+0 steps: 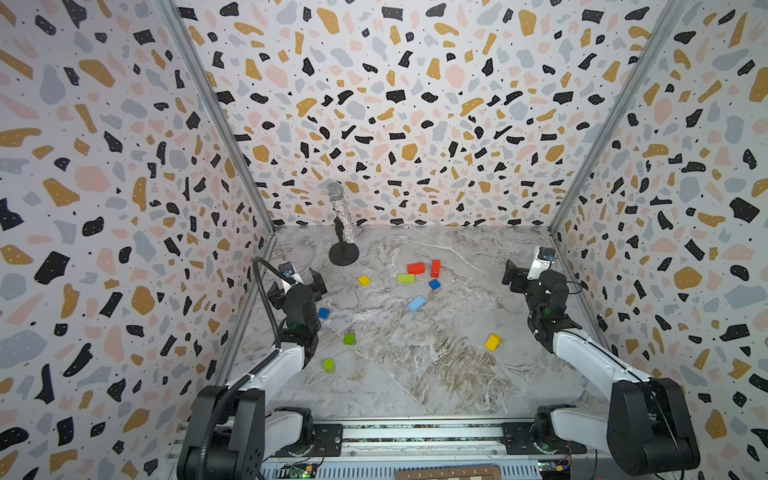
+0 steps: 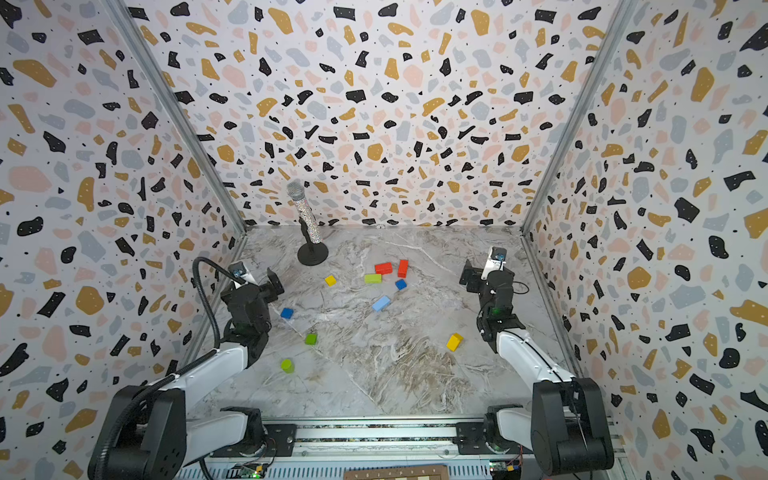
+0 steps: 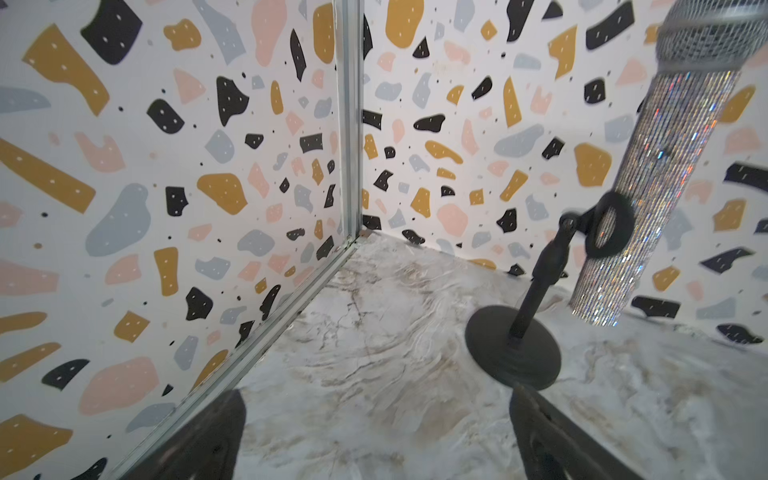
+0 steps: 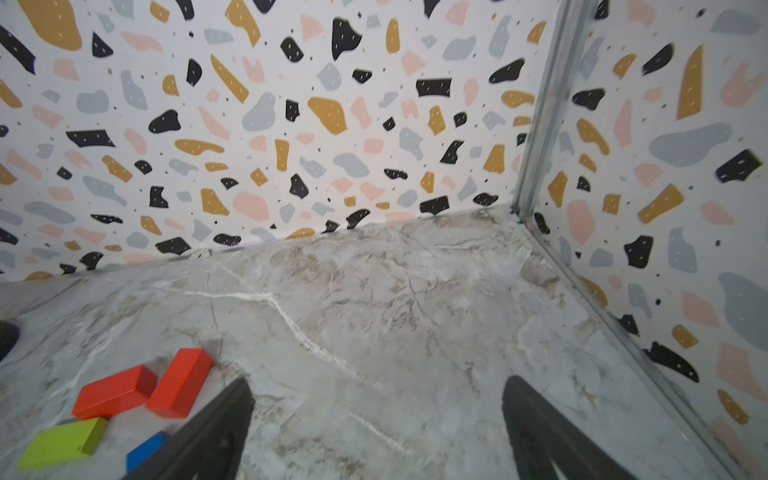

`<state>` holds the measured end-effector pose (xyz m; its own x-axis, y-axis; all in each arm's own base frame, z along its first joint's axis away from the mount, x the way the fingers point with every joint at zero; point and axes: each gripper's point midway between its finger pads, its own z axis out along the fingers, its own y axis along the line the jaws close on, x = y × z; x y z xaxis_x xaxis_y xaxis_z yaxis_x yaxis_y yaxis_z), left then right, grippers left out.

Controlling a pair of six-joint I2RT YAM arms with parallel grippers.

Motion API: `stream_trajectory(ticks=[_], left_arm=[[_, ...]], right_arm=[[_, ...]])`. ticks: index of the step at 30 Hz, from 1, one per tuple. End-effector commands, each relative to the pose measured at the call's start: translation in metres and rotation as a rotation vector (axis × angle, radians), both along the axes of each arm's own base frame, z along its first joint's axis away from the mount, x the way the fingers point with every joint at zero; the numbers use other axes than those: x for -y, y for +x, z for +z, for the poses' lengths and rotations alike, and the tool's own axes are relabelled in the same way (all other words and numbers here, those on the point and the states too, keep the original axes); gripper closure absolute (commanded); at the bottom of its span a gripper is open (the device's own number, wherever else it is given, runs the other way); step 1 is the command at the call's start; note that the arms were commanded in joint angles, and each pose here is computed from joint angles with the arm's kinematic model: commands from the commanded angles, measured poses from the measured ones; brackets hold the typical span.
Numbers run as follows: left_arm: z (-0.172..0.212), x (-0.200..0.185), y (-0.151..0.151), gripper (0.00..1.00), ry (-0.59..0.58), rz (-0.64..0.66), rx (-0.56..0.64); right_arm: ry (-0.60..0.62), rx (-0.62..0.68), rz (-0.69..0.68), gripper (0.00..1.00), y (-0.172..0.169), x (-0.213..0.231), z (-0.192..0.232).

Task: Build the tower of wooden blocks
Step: 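Move the right gripper toward the block cluster while the left gripper rises forward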

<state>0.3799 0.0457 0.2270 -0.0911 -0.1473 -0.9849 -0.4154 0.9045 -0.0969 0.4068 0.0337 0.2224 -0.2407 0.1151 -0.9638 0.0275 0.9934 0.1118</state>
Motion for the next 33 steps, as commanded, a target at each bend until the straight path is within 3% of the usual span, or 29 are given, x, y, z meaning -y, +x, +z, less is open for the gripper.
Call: stream_trajectory(ticks=[1, 7, 12, 14, 19, 26, 33], left_arm=[[-0.001, 0.013, -0.003, 0.0, -0.098, -0.001, -0.085], [0.003, 0.07, -0.007, 0.0, -0.073, -0.094, -0.179], [0.001, 0.095, -0.025, 0.02, -0.111, -0.171, -0.166], [0.001, 0.103, -0.028, 0.03, -0.119, -0.205, -0.182], [-0.017, 0.124, -0.046, 0.0, -0.157, -0.261, -0.225], [-0.039, 0.105, -0.082, 0.0, -0.27, -0.228, -0.134], [-0.069, 0.112, -0.094, 0.0, -0.3, -0.295, -0.186]], right_arm=[[0.025, -0.187, 0.121, 0.07, -0.006, -0.034, -0.022], [-0.039, -0.331, 0.356, 0.15, -0.006, -0.109, -0.035], [-0.142, -0.47, 0.532, 0.32, -0.015, -0.166, -0.063], [-0.172, -0.503, 0.572, 0.34, -0.018, -0.181, -0.07], [-0.183, -0.546, 0.727, 0.16, -0.033, -0.22, -0.076], [-0.248, -0.631, 0.805, 0.14, -0.033, -0.236, -0.095], [-0.319, -0.69, 0.859, 0.12, -0.034, -0.247, -0.131]])
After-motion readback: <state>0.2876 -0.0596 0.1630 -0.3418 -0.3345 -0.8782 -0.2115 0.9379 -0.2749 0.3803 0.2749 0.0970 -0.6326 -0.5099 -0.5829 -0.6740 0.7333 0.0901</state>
